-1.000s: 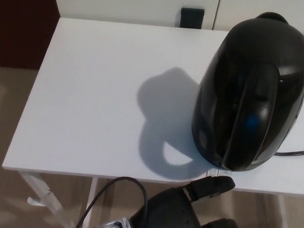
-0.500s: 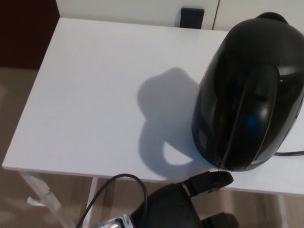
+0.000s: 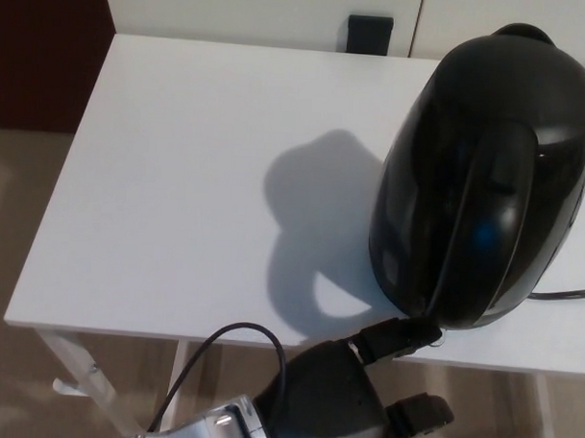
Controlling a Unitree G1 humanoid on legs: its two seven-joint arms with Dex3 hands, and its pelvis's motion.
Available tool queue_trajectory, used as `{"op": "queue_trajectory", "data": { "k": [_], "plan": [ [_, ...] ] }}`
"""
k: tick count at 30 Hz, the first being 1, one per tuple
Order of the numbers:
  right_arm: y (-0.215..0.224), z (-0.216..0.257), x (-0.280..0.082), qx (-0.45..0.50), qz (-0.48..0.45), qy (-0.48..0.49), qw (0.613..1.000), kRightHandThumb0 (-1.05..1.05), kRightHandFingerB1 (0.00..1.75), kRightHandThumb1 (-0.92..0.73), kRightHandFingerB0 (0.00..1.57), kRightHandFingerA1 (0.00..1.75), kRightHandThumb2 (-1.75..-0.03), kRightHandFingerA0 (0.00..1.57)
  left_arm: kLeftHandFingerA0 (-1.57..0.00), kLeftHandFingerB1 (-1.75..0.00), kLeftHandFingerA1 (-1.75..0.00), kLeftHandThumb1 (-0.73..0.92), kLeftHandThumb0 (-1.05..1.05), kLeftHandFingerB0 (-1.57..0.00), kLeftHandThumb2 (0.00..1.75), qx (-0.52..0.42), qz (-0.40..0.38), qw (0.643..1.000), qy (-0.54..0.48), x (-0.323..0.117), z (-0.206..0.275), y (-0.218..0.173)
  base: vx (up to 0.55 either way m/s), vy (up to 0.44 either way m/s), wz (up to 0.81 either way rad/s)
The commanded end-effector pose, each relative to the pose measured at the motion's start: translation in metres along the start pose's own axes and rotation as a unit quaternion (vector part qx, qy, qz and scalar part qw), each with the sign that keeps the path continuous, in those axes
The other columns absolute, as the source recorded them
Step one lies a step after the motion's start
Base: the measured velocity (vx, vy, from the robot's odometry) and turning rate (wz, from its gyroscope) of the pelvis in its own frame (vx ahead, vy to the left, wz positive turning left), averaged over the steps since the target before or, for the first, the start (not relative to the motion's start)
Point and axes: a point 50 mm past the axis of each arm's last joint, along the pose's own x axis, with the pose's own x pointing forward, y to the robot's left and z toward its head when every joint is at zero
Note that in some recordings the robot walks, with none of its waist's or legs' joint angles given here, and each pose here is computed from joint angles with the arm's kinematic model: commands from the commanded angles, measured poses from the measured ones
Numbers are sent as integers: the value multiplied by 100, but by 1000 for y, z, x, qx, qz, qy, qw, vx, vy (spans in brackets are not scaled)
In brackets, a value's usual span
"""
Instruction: The robot walk towards a table in front and click the button on the base of the boilling pot using its left middle finger
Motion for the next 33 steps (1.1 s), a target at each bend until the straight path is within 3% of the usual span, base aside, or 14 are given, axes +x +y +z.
{"op": "queue_trajectory", "data": {
  "k": [1, 9, 10, 15, 17, 21, 23, 30, 33],
  "plan": [
    [-4, -2, 0, 24, -5, 12, 1000, -41, 43, -61, 52, 60, -58, 55, -28, -30, -31, 80, -70, -27, 65, -2, 5, 1000, 5, 0, -6, 0, 0, 0, 0],
    [-8, -6, 1, 64, -15, 37, 997, -40, 44, -63, 54, 55, -59, 55, -28, -30, -31, 81, -72, -26, 65, -5, 4, 1000, 1, 1, -3, -1, 0, 0, 0],
    [-8, -6, 1, 60, -16, 37, 997, -43, 40, -62, 45, 50, -58, 48, -28, -30, -31, 81, -72, -26, 65, 2, 4, 1000, -1, 2, -2, -1, 0, 0, 0],
    [-8, -5, 1, 45, -13, 39, 998, -46, 39, -67, 44, 47, -60, 47, -27, -30, -31, 83, -71, -24, 65, 8, -3, 1000, -5, 2, 0, 0, 0, 0, 0],
    [-7, -5, 0, 56, -14, 27, 998, -47, 41, -67, 57, 57, -60, 58, -27, -30, -30, 83, -72, -26, 66, 7, -10, 1000, -3, 3, 2, -1, 0, 0, 0],
    [-8, -3, 1, 47, -16, 23, 998, -43, 44, -70, 59, 65, -60, 64, -28, -30, -31, 81, -71, -26, 65, 4, -8, 1000, -3, 3, 2, -4, 0, 0, 0],
    [-9, -3, 0, 45, -11, 24, 999, -44, 46, -73, 63, 60, -62, 72, -27, -30, -30, 81, -72, -25, 65, 6, -21, 1000, -3, 3, 3, -6, 0, 0, 0],
    [-8, -3, -2, 48, -10, 19, 999, -50, 44, -77, 57, 56, -63, 72, -27, -30, -30, 81, -72, -25, 65, 18, -40, 999, -5, 1, 7, -15, 0, 0, 0],
    [-8, -2, -2, 48, -12, 15, 999, -48, 47, -73, 64, 64, -62, 74, -29, -30, -31, 81, -73, -26, 65, 18, -43, 999, -3, 0, 6, -18, 0, 0, 0]
  ]
}}
